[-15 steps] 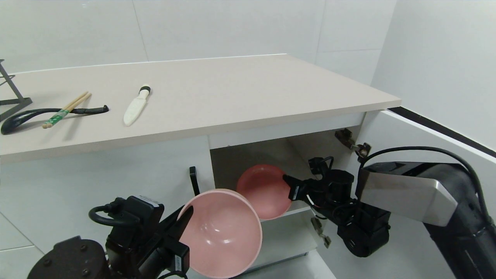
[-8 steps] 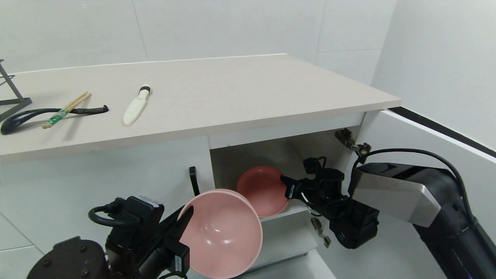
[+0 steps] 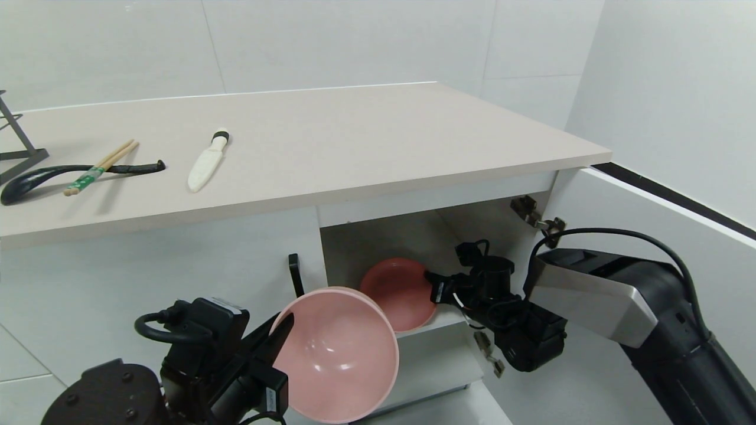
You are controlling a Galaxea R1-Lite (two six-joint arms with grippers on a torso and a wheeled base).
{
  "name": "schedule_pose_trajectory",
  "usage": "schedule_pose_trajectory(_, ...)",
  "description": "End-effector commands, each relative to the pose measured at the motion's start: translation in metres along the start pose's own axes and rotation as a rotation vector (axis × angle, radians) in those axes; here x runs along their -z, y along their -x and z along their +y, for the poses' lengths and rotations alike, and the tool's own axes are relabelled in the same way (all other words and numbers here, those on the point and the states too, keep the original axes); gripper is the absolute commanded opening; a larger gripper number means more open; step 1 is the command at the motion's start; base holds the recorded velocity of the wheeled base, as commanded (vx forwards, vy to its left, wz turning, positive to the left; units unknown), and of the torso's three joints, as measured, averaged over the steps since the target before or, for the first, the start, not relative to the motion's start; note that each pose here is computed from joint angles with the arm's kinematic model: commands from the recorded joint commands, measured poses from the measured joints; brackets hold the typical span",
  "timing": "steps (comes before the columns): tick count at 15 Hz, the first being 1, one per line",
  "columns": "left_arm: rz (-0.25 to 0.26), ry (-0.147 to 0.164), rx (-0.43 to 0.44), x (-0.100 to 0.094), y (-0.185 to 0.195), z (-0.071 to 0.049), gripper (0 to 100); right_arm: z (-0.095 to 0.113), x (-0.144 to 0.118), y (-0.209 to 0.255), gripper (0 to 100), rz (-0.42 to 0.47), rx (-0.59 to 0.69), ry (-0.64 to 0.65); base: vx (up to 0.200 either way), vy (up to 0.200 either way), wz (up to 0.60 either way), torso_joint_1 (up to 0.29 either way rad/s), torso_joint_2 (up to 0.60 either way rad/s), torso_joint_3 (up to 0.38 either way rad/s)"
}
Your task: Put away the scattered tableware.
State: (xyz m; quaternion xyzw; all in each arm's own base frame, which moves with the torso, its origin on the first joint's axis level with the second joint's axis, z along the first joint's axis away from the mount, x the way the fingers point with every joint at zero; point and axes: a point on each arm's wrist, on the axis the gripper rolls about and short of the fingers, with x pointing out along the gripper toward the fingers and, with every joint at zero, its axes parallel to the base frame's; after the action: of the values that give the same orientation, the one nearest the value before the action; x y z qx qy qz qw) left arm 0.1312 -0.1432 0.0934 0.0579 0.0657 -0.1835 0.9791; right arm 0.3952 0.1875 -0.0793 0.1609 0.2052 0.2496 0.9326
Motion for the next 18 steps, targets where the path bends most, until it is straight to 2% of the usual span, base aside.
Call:
schedule_pose_trajectory(1,0.0,0.0,-0.001,0.0,0.0,0.0,0,0.002,-0.004,-0.004,0,-0.01,-0.006,0.002,0.0,0.0,0.0,0.0,0.0,0.0)
schedule_pose_trajectory(4,0.0,0.0,-0.001,0.0,0.0,0.0,0,0.004,-0.009,-0.01,0,-0.012,-0.009,-0.053,0.0,0.0,0.0,0.0,0.0,0.0)
schedule_pose_trajectory(8,-0.001,0.0,-0.001,0.0,0.0,0.0,0,0.005,-0.01,-0.014,0,-0.012,0.007,-0.058,0.0,0.0,0.0,0.0,0.0,0.0)
schedule_pose_trajectory(9,-0.001,0.0,-0.001,0.0,0.0,0.0,0,0.004,-0.01,-0.014,100,0.003,0.017,-0.061,0.0,0.0,0.0,0.0,0.0,0.0)
schedule_pose_trajectory(13,-0.001,0.0,-0.001,0.0,0.0,0.0,0,0.004,-0.01,-0.014,100,-0.01,0.041,-0.051,0.0,0.0,0.0,0.0,0.0,0.0)
schedule_pose_trajectory(15,-0.001,0.0,-0.001,0.0,0.0,0.0,0,0.008,-0.018,0.0,100,-0.094,0.059,-0.01,0.0,0.0,0.0,0.0,0.0,0.0)
schedule_pose_trajectory(16,-0.002,0.0,0.002,0.0,0.0,-0.001,0,0.02,-0.033,0.021,100,-0.12,0.041,0.014,0.0,0.0,0.0,0.0,0.0,0.0)
schedule_pose_trajectory(18,-0.009,0.0,0.024,-0.001,0.003,-0.004,0,0.042,-0.024,0.068,100,-0.027,0.017,0.059,0.0,0.0,0.0,0.0,0.0,0.0)
